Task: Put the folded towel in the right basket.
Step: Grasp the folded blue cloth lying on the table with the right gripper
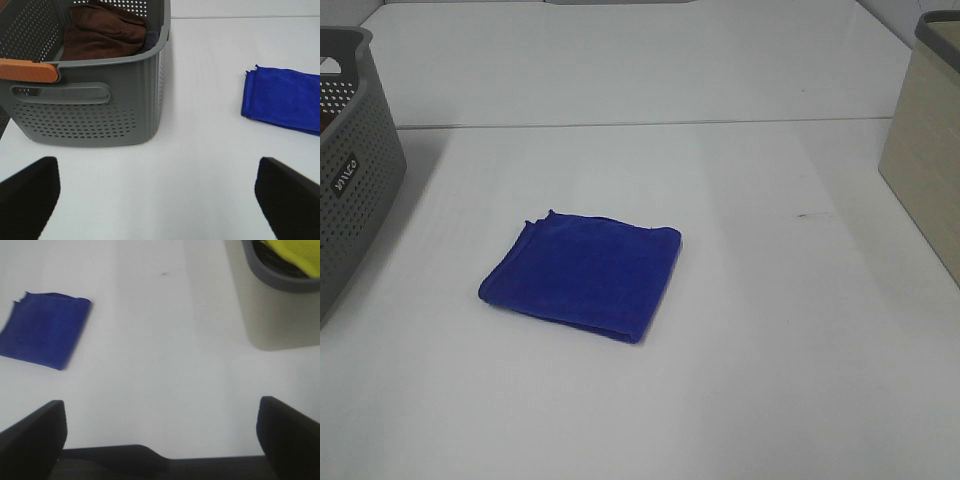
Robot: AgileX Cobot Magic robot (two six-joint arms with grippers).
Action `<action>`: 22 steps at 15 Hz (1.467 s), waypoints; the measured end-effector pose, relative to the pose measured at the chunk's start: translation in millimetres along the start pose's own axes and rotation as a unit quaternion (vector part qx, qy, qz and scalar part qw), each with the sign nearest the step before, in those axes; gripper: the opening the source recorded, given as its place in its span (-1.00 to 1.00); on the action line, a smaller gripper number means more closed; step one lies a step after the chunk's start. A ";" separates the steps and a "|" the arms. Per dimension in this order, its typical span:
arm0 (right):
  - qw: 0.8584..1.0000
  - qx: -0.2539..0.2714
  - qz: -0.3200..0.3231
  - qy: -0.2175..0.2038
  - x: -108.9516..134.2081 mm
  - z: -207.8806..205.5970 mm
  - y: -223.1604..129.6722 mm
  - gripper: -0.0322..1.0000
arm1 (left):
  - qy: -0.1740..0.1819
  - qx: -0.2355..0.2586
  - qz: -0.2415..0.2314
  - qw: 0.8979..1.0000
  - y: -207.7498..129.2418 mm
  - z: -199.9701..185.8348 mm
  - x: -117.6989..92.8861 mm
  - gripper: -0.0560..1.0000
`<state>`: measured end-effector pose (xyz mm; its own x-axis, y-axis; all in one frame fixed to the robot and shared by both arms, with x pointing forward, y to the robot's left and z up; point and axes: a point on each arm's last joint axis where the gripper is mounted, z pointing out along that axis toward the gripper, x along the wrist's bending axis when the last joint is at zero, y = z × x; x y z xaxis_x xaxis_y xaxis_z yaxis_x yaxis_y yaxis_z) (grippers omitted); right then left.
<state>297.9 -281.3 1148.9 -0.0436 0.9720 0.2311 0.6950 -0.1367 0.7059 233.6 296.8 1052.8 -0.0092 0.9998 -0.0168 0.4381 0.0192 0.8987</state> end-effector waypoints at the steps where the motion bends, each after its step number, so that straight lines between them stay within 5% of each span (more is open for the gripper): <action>1: 1.000 0.007 0.012 0.025 8.3 1.5 24.8 0.96 | 0.000 0.000 0.000 1.000 0.0 0.0 0.0 0.98; 6: 0.986 0.073 0.075 0.130 27.6 58.5 86.9 0.95 | 0.000 0.000 0.000 1.000 0.0 0.0 0.0 0.98; 10: 0.967 0.138 0.095 0.190 66.1 180.3 104.2 0.95 | 0.000 0.000 0.000 1.000 0.0 0.0 0.0 0.98; 14: 0.954 0.203 0.131 0.175 95.7 280.3 74.3 0.95 | 0.000 0.000 0.000 1.000 0.0 0.0 0.0 0.98; 22: 0.945 0.242 0.197 0.098 74.1 400.8 15.8 0.94 | 0.000 0.000 0.000 1.000 0.0 0.0 0.0 0.98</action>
<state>593.3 -134.8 908.8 0.1884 0.8029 0.5656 0.9296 -0.3315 0.1609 233.6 296.8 1052.8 -0.0092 0.9998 -0.0168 0.4381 0.0192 0.8987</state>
